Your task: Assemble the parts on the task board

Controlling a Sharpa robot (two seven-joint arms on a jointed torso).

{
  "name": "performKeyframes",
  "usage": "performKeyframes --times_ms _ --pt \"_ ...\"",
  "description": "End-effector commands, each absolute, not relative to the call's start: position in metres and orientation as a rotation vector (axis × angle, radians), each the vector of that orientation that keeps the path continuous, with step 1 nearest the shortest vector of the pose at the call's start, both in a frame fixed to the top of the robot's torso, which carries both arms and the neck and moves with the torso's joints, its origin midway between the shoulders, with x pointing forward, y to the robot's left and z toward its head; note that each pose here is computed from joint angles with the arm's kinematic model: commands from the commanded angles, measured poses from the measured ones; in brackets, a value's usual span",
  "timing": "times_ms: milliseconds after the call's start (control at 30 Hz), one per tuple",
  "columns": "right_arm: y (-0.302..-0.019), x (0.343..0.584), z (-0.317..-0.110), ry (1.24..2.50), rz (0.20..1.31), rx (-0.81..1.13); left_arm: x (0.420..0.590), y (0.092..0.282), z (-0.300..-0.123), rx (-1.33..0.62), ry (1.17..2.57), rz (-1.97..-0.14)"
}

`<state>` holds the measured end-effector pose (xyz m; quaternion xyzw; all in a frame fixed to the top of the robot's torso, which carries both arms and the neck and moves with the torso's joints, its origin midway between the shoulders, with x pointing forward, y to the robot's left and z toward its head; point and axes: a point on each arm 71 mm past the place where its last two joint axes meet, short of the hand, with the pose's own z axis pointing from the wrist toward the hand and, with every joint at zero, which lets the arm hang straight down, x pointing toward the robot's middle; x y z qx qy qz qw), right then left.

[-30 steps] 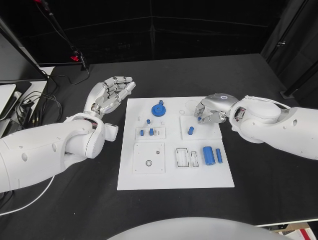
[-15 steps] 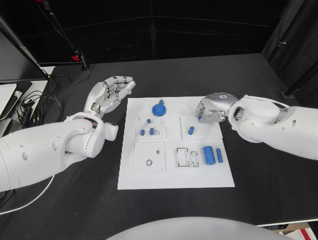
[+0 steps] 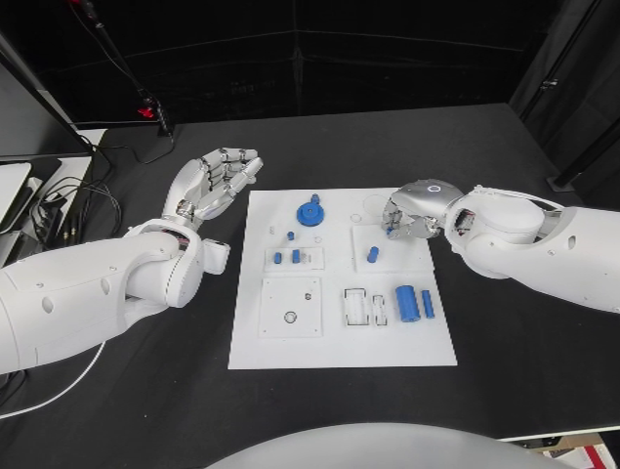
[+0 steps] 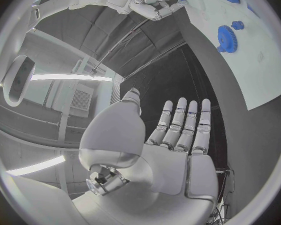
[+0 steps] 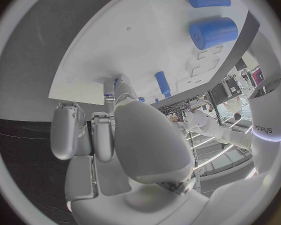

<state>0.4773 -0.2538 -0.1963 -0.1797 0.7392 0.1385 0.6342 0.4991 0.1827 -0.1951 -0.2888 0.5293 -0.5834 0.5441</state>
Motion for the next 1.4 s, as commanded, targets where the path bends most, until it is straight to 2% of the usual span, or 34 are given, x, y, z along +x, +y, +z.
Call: performKeyframes --times_ms 33,500,1067,1400 --pt "-0.254 0.475 -0.197 1.654 0.317 -0.432 0.496 0.181 -0.187 -0.609 1.172 -1.455" --pt "-0.252 0.471 -0.188 1.55 0.367 -0.418 0.497 0.182 -0.187 -0.613 1.176 -1.451" --pt "-0.254 0.453 -0.172 1.477 0.461 -0.379 0.498 0.181 -0.188 -0.616 1.18 -1.448" --pt "-0.241 0.448 -0.158 1.428 0.542 -0.356 0.499 0.181 -0.188 -0.616 1.181 -1.446"
